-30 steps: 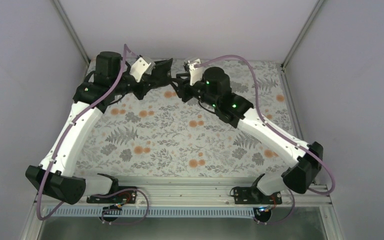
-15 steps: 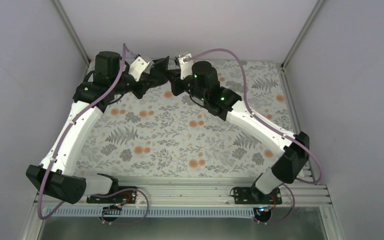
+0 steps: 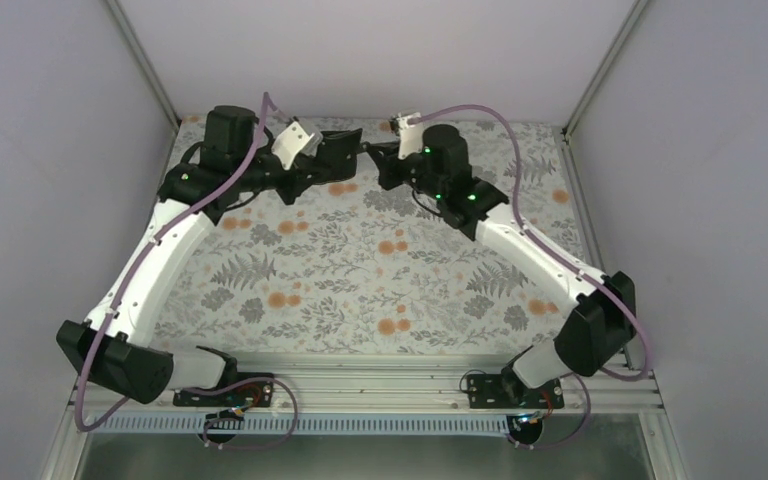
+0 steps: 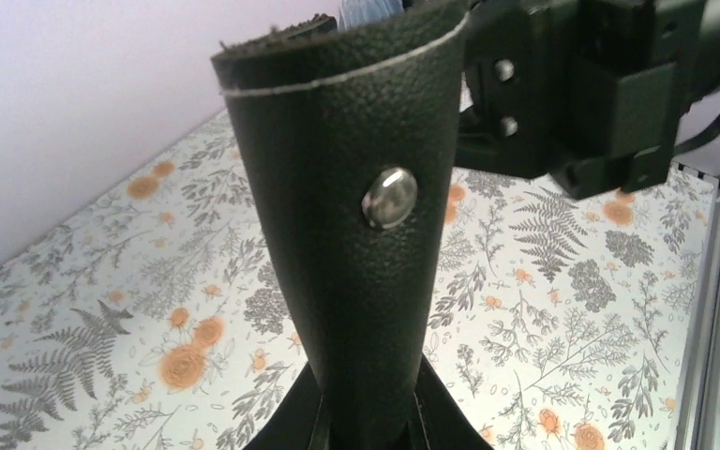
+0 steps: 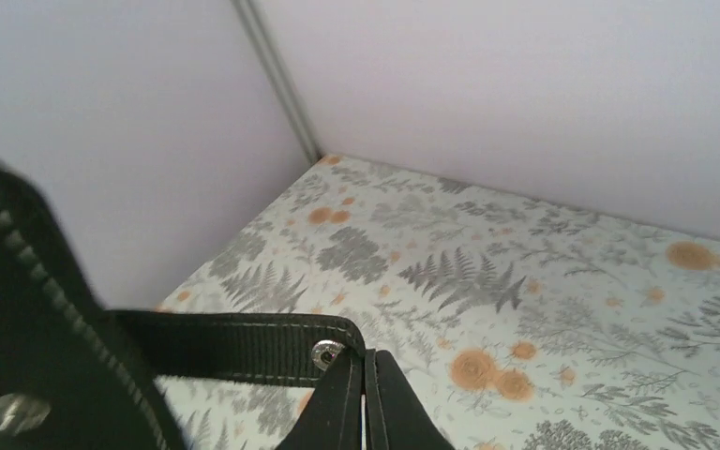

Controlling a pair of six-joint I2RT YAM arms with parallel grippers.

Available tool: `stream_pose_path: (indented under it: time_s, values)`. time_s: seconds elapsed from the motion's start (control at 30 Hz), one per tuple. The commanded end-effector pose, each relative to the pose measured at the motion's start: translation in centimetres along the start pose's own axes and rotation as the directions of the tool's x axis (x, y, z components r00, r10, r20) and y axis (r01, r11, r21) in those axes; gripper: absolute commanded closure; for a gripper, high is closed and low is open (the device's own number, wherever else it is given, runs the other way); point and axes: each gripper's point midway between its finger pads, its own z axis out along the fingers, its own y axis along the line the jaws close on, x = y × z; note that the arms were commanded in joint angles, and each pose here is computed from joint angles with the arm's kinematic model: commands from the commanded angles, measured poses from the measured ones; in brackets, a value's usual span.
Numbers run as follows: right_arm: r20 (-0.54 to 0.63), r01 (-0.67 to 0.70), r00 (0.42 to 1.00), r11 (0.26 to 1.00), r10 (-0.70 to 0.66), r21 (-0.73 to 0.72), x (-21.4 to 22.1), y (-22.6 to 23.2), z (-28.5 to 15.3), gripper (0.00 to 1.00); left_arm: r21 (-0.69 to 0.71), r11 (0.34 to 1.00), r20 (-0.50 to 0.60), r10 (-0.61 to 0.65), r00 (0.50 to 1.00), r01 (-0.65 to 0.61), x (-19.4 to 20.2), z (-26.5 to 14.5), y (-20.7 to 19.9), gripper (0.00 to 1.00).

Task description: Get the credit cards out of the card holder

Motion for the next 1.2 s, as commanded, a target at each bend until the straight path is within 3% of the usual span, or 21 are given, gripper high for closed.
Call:
stream_pose_path:
  time_s: [0.0, 0.07, 0.23, 0.37, 0.4, 0.5, 0.7, 0.9, 1.17]
  values:
    - [-0.047, -0.007, 0.999, 0.973, 0.018, 0.23, 1.3, -10.4, -2.6, 0.96, 0.025, 0.999, 0.041, 0.039, 0.998, -0.04, -1.0, -2.4, -1.2, 0.98]
    - [-0.089, 0.053, 0.995, 0.981, -0.037, 0.185, 1.8, -9.8, -2.8, 0.94, 0.032, 0.999, 0.036, 0.041, 0.999, -0.042, -0.9, -2.3, -1.3, 0.98]
    - [-0.096, 0.189, 0.974, 0.972, -0.203, -0.137, 2.5, -4.2, -4.1, 0.51, 0.141, 0.984, 0.054, 0.098, 0.994, -0.105, -0.9, -2.7, -3.4, 0.98]
    - [0.02, 0.273, 0.954, 0.839, -0.299, -0.471, 2.5, 2.1, -7.5, 0.25, 0.201, 0.967, 0.065, 0.149, 0.987, -0.159, -0.7, -3.4, -4.8, 0.97]
    - [0.049, 0.29, 0.949, 0.805, -0.311, -0.518, 2.2, 3.1, -8.3, 0.23, 0.208, 0.964, 0.064, 0.155, 0.986, -0.165, -0.7, -3.4, -5.0, 0.98]
    - [0.115, 0.325, 0.939, 0.731, -0.323, -0.6, 1.1, 5.2, -9.9, 0.21, 0.247, 0.951, 0.064, 0.179, 0.982, -0.189, -0.4, -3.5, -5.7, 0.98]
    - [0.158, 0.344, 0.934, 0.69, -0.32, -0.637, -1.0, 6.4, -10.7, 0.25, 0.425, 0.845, 0.172, 0.279, 0.945, -0.326, 0.1, -5.7, -10.0, 0.98]
    - [0.188, 0.358, 0.925, 0.593, -0.33, -0.722, -0.3, 9.8, -11.4, 0.25, 0.419, 0.862, 0.156, 0.241, 0.958, -0.285, -0.2, -5.1, -9.4, 0.97]
    - [0.209, 0.384, 0.912, 0.552, -0.354, -0.74, 0.0, 11.7, -11.4, 0.32, 0.44, 0.855, 0.154, 0.23, 0.961, -0.275, 0.2, -4.8, -9.6, 0.98]
